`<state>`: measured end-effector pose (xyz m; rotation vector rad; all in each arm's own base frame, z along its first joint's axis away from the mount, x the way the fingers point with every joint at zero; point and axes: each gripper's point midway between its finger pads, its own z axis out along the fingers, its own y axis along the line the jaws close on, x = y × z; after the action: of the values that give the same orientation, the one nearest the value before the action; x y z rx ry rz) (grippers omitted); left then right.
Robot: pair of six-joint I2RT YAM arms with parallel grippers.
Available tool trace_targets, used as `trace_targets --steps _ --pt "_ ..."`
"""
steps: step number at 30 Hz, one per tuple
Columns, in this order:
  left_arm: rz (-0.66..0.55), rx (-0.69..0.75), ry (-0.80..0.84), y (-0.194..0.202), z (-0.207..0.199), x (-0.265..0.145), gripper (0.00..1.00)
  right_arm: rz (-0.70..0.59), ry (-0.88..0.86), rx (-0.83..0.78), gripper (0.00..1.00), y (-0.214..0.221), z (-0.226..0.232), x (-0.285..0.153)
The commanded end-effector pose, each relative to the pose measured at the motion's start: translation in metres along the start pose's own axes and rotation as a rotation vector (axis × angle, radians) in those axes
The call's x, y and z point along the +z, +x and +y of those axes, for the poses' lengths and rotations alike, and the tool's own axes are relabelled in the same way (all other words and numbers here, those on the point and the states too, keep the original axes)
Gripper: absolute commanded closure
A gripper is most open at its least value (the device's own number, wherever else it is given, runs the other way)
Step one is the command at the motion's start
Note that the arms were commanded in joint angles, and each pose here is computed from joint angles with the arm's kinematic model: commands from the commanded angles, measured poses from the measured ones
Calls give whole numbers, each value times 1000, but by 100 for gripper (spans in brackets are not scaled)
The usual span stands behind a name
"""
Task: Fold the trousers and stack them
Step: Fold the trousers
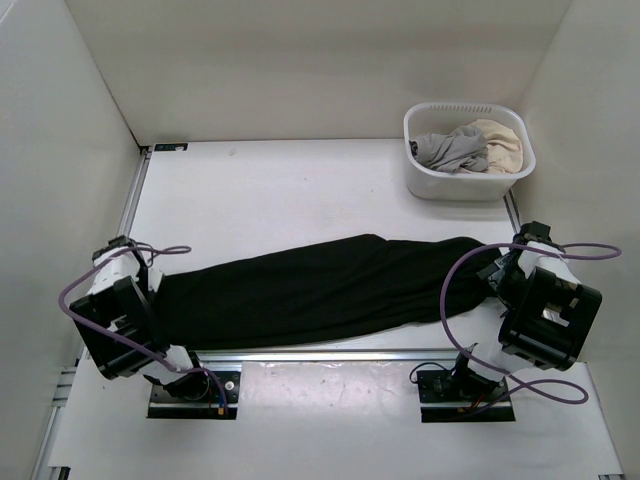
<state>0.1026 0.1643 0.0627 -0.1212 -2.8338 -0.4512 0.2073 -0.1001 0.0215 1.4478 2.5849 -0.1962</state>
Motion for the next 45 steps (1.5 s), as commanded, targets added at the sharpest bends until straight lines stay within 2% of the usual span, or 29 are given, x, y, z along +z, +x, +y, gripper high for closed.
trace_targets --steps 1,2,4,6,7,8,12,15,20,21,23,25,28,33,36,40,41,42,43,45 --pt "41 14 -30 6 1 8 85 17 -1 -8 4 2 0 2" --pt "38 13 -32 3 2 10 85 16 -1 -8 1 2 0 2" --pt "37 12 -32 -1 2 14 84 9 -6 -31 1 1 -1 0" --pt "50 19 -24 -2 2 16 75 -10 -39 -36 1 -2 3 -6" --pt "58 24 -18 -2 2 17 64 -18 -44 -35 1 -3 3 -8" --pt "51 20 -23 -4 4 16 57 -40 -70 -31 1 -6 7 -13" --pt "40 33 -42 -7 16 2 39 -113 -138 -21 1 -16 14 -34" --pt "52 31 -32 -4 23 -12 35 -178 -48 34 3 -25 -2 -51" --pt "90 32 -53 -2 29 -12 34 -143 -26 73 2 -11 -8 -53" --pt "65 14 -41 -10 29 -11 34 -148 -44 74 2 -13 -4 -53" --pt "-16 -21 -9 -33 34 -18 27 -169 -105 53 1 -19 10 -55" --pt "-132 -62 60 -62 32 -27 26 -181 -181 44 1 -25 25 -60" --pt "-197 -94 127 -90 26 -20 21 -190 -233 20 1 -35 42 -48" --pt "-119 -78 163 -98 15 16 13 -132 -353 -33 1 -34 74 -27" --pt "-94 -69 179 -99 7 32 13 -69 -337 -38 1 -26 76 -7" --pt "-195 -47 295 -120 -12 32 15 89 -208 -21 3 -1 61 23" --pt "-186 -44 300 -119 -13 34 18 113 -168 -23 5 4 54 28" --pt "-190 -53 309 -122 -15 36 23 120 -145 -24 11 6 50 31" --pt "-171 -48 321 -121 -18 41 34 121 -133 -15 16 9 46 34" --pt "-177 -45 357 -126 -24 44 47 99 -135 -5 31 10 44 34"
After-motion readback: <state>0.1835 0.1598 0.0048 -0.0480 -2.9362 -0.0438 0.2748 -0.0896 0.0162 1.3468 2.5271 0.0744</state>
